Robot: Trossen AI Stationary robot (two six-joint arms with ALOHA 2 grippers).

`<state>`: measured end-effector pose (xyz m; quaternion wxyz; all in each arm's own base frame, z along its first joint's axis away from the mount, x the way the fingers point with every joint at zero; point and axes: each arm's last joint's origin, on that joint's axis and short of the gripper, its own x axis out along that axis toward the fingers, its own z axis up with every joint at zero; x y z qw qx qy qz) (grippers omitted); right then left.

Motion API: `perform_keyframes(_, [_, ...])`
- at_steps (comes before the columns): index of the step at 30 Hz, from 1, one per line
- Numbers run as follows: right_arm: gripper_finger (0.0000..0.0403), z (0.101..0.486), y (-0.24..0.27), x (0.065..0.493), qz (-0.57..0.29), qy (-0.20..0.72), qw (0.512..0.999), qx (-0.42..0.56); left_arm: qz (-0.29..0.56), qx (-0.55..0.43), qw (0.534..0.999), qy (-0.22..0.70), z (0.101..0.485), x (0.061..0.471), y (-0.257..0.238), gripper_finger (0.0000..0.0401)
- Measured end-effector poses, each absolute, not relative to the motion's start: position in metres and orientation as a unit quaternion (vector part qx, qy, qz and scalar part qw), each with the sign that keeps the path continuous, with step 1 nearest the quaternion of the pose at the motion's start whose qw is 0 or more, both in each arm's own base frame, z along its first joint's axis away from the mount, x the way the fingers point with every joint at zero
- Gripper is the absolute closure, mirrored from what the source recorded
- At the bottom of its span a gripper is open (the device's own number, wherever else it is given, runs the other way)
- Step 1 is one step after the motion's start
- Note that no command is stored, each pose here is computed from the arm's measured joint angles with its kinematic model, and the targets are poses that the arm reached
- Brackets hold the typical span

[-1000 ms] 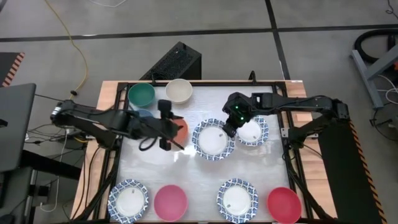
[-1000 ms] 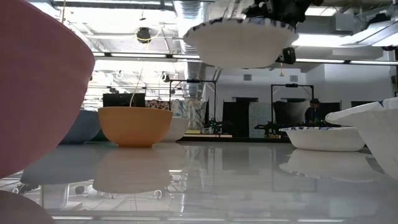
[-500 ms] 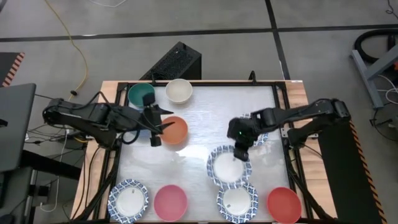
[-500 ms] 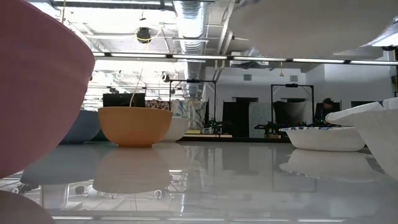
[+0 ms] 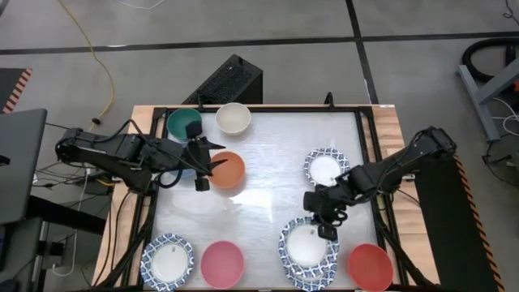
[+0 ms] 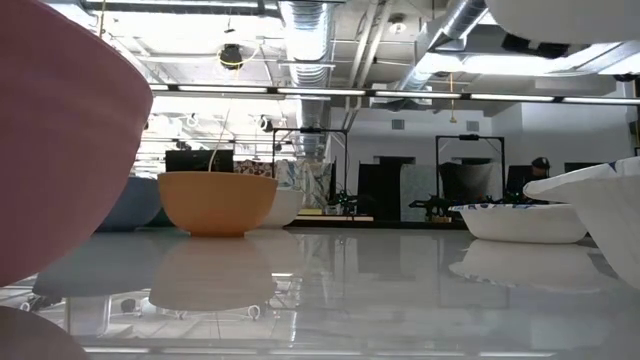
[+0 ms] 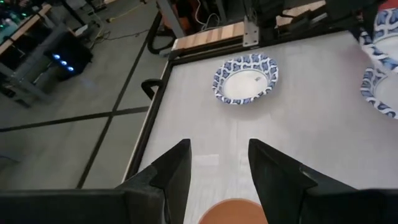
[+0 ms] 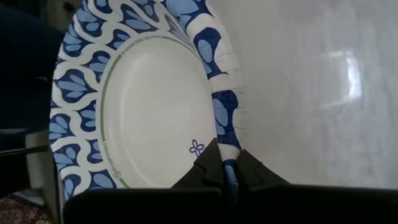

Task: Nest bowls inside each other
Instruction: Stack the top left white paper bowl on top of the bottom right white paper bowl

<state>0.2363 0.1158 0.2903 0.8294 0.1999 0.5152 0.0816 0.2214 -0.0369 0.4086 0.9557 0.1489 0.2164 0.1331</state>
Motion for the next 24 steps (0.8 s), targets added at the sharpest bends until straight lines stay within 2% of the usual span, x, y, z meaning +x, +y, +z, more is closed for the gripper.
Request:
perform_keyframes(8, [0.0386, 0.272, 0.12, 0.232, 0.039, 0.523, 0.824, 0.215, 0.083, 0.123, 0.964, 0.219, 0.409, 0.221, -0.033, 0.025])
perform_keyframes(24, [0.0386, 0.247, 0.134, 0.218, 0.015, 0.548, 0.797, 0.253, 0.101, 0.111, 0.966, 0.213, 0.415, 0.204, -0.027, 0.025])
